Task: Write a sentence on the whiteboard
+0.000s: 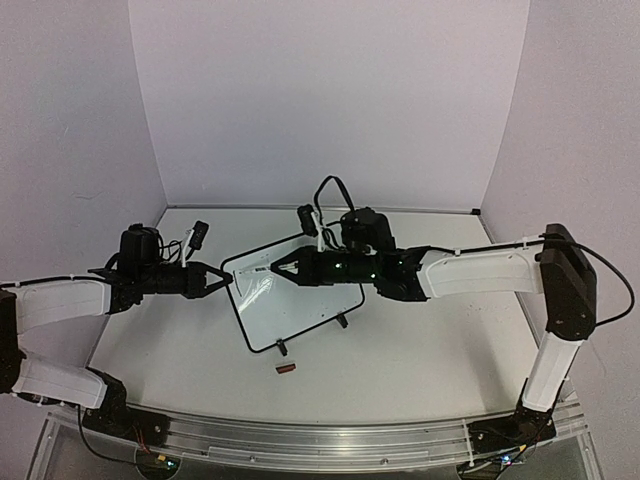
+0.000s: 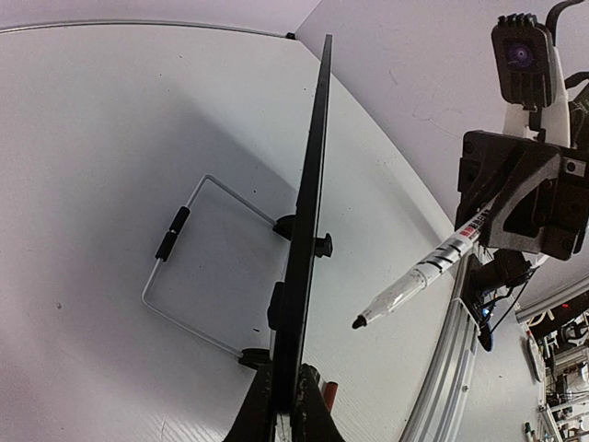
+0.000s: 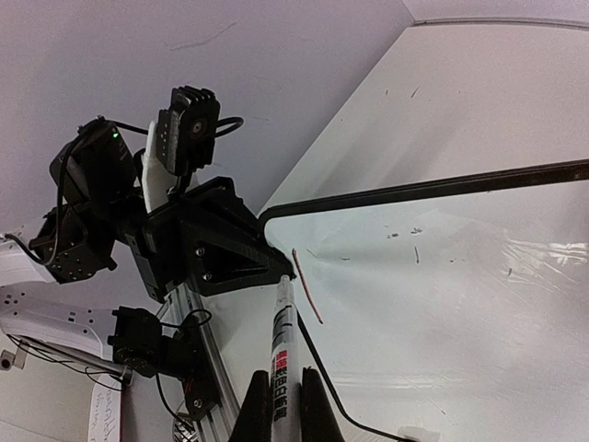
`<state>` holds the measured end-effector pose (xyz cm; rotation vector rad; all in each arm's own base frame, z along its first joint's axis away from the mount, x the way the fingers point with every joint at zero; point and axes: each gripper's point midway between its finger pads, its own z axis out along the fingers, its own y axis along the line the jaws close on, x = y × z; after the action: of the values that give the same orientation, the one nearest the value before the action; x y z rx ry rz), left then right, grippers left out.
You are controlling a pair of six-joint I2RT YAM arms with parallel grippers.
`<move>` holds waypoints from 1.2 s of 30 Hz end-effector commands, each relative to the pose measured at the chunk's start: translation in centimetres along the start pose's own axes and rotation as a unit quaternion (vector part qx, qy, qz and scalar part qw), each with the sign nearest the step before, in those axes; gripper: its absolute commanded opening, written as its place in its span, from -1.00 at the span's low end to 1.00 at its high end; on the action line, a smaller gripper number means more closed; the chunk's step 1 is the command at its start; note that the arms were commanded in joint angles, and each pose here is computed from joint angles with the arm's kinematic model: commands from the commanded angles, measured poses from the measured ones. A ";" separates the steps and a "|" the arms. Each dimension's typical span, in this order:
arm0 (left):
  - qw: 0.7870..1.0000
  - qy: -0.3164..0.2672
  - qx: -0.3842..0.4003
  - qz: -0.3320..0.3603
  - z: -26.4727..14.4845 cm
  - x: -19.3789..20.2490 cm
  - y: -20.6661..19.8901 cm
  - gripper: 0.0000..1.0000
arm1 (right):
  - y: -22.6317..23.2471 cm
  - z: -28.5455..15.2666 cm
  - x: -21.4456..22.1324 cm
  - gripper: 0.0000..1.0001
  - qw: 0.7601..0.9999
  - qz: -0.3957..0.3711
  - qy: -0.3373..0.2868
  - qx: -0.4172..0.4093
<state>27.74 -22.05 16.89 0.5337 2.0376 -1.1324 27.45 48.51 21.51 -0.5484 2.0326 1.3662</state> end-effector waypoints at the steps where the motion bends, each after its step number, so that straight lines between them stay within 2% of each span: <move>1: 0.999 -0.013 -0.027 0.020 -0.4 -0.7 0.8 -1.00 | 0.4 0.1 -1.7 -1.00 1.000 -0.005 -0.030 -0.001; 21: 0.999 -0.010 -0.028 0.019 -0.3 -0.5 0.9 -1.00 | -1.4 1.3 -1.3 -1.00 1.000 0.007 -0.022 0.019; 36: 0.999 -0.011 -0.028 0.021 -0.3 -0.5 0.9 -1.00 | -2.1 1.7 0.6 -1.00 1.000 0.015 0.012 0.020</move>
<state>27.74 -22.03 16.84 0.5331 2.0396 -1.1310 28.42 49.03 19.53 -0.5288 2.0785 1.3407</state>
